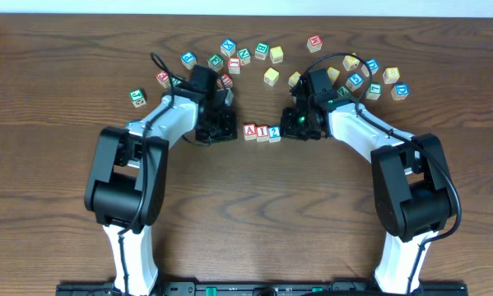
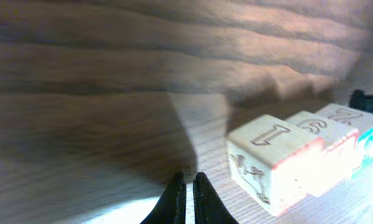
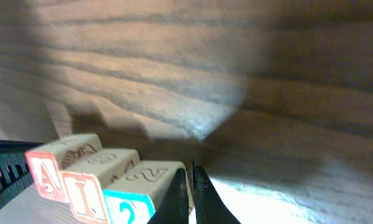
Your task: Spell out AI2
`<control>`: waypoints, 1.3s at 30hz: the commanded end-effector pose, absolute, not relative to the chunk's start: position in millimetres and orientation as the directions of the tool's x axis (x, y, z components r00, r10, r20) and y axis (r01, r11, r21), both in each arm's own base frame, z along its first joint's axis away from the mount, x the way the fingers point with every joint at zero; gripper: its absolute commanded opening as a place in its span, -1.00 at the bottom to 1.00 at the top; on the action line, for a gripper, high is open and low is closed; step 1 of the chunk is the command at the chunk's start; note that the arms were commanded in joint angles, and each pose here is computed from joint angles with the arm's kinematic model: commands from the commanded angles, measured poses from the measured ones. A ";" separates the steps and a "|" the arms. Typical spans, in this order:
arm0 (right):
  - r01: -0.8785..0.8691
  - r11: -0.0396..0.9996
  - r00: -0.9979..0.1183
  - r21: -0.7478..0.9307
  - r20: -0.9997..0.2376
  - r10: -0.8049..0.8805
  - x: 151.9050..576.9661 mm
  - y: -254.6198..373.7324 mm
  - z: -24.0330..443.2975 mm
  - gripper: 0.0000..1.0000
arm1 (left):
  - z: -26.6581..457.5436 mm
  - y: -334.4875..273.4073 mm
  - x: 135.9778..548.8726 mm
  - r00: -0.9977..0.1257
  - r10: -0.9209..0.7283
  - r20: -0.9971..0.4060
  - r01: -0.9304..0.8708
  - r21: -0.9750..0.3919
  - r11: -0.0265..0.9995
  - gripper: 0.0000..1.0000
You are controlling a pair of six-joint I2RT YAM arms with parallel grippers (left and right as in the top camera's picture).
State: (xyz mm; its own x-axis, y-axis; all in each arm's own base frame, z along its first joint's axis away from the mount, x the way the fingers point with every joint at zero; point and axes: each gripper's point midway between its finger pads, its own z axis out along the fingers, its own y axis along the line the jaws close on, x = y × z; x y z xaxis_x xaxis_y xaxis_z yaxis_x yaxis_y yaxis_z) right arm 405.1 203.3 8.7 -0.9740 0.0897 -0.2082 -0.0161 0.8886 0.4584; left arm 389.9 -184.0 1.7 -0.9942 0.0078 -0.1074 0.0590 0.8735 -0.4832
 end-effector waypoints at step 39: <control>-0.035 0.976 -0.991 0.215 -0.135 -0.005 354.6 202.5 8.3 -0.98 | 113.9 -100.8 431.3 -0.889 -0.244 -0.387 -0.131 -0.296 0.946 -0.85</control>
